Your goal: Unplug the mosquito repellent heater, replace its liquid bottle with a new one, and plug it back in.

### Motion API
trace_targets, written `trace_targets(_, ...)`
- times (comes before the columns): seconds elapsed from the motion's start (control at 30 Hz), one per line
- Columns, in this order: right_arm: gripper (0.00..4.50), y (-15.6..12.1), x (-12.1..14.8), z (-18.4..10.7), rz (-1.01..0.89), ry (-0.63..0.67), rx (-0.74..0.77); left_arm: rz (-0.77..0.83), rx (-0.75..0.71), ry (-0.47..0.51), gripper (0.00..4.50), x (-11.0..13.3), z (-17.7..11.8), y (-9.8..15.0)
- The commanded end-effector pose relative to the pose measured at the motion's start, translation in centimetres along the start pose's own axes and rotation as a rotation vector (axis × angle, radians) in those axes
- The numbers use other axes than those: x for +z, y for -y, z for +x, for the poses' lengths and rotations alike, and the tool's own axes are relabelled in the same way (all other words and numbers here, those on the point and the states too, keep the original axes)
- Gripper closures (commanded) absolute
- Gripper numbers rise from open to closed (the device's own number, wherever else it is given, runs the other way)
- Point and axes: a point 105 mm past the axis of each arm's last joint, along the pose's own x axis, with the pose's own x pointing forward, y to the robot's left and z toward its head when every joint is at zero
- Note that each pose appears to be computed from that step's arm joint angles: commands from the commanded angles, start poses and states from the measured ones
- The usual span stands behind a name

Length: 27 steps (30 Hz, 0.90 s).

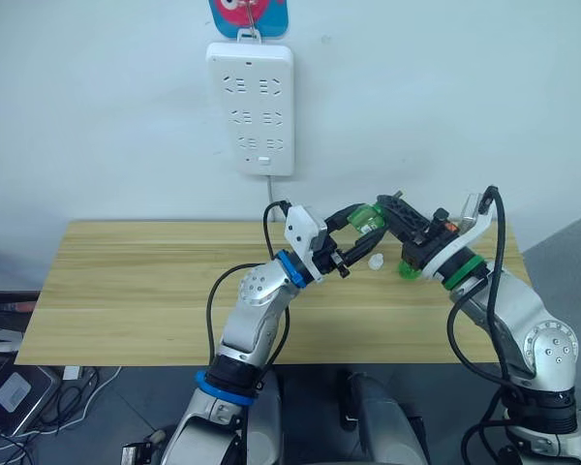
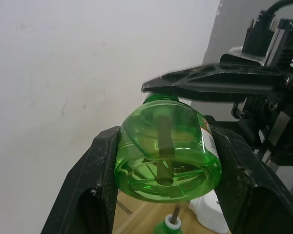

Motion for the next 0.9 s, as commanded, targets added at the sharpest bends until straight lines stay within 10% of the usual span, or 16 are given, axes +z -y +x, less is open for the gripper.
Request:
trace_targets(0.03,1.59,-1.4,-1.5,-1.5,-0.135,-0.125,0.035,-0.030,-0.065,0.002,2.25,1.1,0.1,0.1)
trace_targets(0.2,0.05,2.0,-0.9,-6.0,-0.377,-0.348,-0.155,-0.065,-0.186,-0.076,2.25,0.9,-1.4,-0.5)
trace_targets(0.5,0.05,10.3,6.3,-11.1,-0.768,-0.528,-0.651,-0.236,-0.487,-0.231,2.25,2.2,-4.6,0.4)
trace_targets(0.9,0.05,15.1,8.6,-10.9,-0.848,-0.631,-0.792,-0.267,-0.471,-0.270,2.25,2.3,-5.3,0.5)
